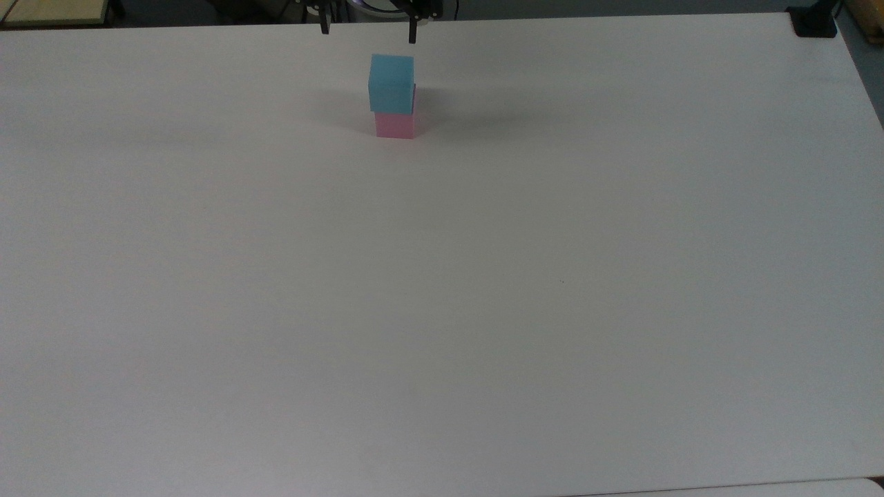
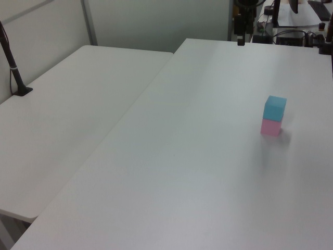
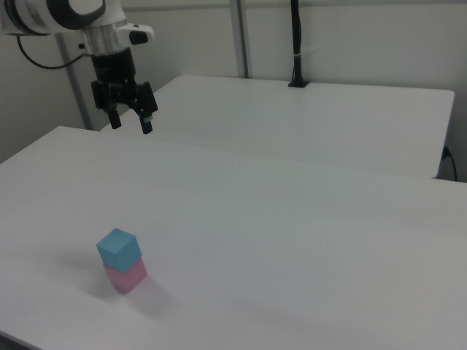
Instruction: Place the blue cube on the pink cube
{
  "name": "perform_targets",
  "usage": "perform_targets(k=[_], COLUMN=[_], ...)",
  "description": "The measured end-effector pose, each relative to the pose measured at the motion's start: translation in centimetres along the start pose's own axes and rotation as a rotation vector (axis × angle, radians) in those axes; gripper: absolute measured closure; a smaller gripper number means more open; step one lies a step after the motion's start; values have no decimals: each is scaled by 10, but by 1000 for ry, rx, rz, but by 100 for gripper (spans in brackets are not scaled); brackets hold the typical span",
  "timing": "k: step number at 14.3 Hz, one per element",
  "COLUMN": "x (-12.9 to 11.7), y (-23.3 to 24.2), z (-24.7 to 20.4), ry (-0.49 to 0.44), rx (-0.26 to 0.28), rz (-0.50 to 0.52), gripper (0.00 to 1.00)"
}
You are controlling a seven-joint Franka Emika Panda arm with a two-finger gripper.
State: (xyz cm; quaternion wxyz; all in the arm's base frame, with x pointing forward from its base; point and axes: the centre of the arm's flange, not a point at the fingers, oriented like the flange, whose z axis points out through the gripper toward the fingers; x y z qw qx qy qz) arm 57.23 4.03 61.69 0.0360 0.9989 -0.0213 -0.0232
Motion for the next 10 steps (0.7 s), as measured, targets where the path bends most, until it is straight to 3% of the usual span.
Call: perform_targets(k=[7,10], x=[0,0], y=[8,34], z=[-2,-5], ry=[5,8], rx=[2,34], rz=[14,56], gripper=[0,0])
